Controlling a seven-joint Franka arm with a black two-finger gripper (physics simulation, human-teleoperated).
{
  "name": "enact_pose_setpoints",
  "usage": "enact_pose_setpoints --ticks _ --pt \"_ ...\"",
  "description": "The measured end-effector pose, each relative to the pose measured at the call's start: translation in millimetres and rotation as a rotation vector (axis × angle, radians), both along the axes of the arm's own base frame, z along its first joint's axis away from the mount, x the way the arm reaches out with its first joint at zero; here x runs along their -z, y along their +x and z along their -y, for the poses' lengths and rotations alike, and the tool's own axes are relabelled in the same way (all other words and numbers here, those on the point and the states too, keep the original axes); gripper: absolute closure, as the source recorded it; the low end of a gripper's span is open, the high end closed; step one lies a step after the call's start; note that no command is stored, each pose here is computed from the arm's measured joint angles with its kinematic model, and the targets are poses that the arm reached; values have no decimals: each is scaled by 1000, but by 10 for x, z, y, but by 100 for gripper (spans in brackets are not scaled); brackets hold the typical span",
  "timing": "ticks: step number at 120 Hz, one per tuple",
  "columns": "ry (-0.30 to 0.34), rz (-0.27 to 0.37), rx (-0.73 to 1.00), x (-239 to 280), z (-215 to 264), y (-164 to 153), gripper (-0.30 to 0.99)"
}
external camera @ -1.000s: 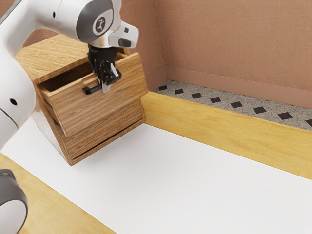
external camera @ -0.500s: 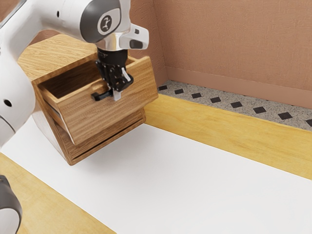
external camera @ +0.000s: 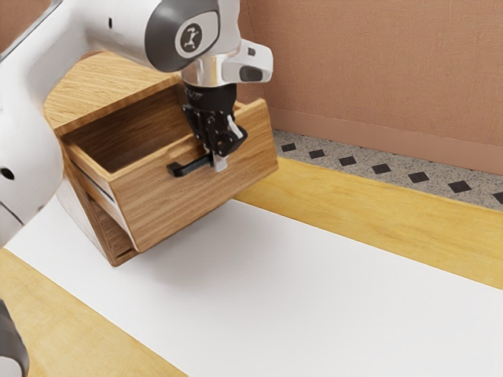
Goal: Pull the drawer handle with one arm to open the drawer
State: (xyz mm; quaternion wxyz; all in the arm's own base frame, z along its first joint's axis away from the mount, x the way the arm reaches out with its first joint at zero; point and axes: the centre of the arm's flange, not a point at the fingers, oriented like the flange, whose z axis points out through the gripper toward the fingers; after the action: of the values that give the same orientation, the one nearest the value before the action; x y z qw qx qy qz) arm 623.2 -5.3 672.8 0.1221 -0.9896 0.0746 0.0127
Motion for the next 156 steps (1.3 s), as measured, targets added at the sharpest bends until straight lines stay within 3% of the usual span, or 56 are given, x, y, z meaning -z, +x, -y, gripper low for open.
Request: enact_pose_setpoints --ticks 64,116,132,141,150,156 --pt "83 27 -26 -52 294 -29 77" --pt "78 40 -62 -93 309 -54 58" --pt "54 89 -73 -441 238 -270 56" --pt "30 147 -77 -816 181 -499 56" --pt "-38 217 -81 -1219 19 -737 55" --pt "-87 248 -84 -1422 -128 -905 45"
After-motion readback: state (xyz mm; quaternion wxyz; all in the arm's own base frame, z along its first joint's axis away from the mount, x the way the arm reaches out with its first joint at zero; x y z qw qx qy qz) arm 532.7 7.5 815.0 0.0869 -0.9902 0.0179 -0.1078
